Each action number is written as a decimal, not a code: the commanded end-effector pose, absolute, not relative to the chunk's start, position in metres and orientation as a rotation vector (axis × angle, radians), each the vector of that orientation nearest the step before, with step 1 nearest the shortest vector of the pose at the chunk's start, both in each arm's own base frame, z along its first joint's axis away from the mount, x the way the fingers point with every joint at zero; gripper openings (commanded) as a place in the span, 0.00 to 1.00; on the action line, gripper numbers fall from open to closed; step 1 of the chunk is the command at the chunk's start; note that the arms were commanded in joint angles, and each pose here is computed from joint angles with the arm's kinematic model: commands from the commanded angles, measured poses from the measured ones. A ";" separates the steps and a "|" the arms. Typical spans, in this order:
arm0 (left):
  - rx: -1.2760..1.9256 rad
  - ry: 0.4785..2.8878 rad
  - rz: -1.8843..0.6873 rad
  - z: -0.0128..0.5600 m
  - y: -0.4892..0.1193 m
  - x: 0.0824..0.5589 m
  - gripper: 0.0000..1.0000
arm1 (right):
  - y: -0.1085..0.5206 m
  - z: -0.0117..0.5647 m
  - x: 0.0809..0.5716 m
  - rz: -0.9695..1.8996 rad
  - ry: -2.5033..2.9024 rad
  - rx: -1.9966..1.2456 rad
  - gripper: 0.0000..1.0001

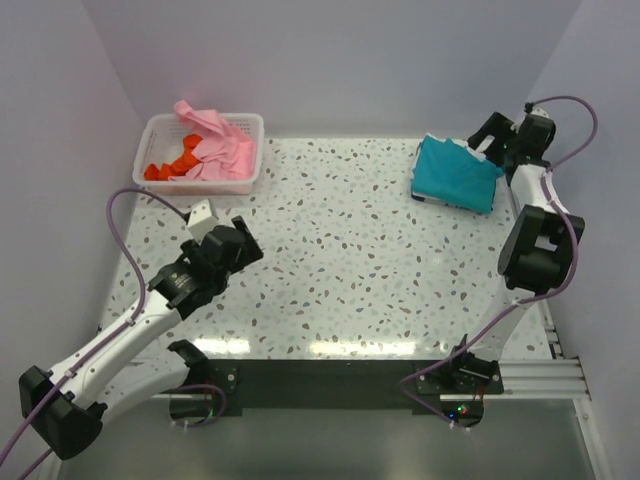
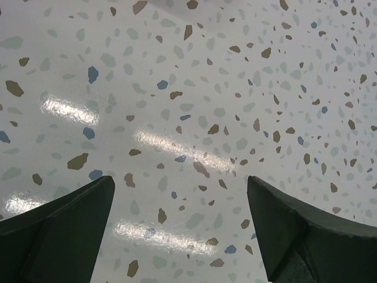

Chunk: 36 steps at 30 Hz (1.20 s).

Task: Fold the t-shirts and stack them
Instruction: Reset both grippers

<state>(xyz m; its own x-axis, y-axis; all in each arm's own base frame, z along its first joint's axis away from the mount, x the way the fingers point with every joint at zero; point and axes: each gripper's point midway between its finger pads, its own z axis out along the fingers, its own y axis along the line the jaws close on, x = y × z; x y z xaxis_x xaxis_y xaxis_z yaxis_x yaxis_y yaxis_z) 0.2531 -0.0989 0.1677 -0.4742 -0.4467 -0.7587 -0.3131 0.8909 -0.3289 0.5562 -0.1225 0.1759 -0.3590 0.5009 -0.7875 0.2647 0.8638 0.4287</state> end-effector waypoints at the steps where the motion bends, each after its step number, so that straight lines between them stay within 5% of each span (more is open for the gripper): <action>1: -0.548 2.097 -0.175 0.167 -0.094 0.250 1.00 | -0.123 0.163 0.574 0.277 2.023 0.533 0.99; 19: -0.556 2.110 -0.160 0.167 -0.095 0.252 1.00 | -0.154 0.125 0.613 0.169 2.075 0.609 0.99; 28: -0.538 2.110 -0.204 0.168 -0.101 0.252 1.00 | -0.141 0.211 0.602 0.229 1.847 0.554 0.99; 36: -0.525 2.123 -0.206 0.166 -0.100 0.247 1.00 | -0.117 0.223 0.590 0.331 1.792 0.529 0.99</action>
<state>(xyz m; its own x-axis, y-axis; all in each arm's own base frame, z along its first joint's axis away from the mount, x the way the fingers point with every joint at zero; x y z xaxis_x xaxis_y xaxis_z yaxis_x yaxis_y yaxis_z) 0.2468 -0.1022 0.1593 -0.5121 -0.4386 -0.7385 -0.2991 0.8971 -0.3253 0.5867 -0.1299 0.1790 -0.3104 0.5213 -0.7949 0.2861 0.8487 0.4448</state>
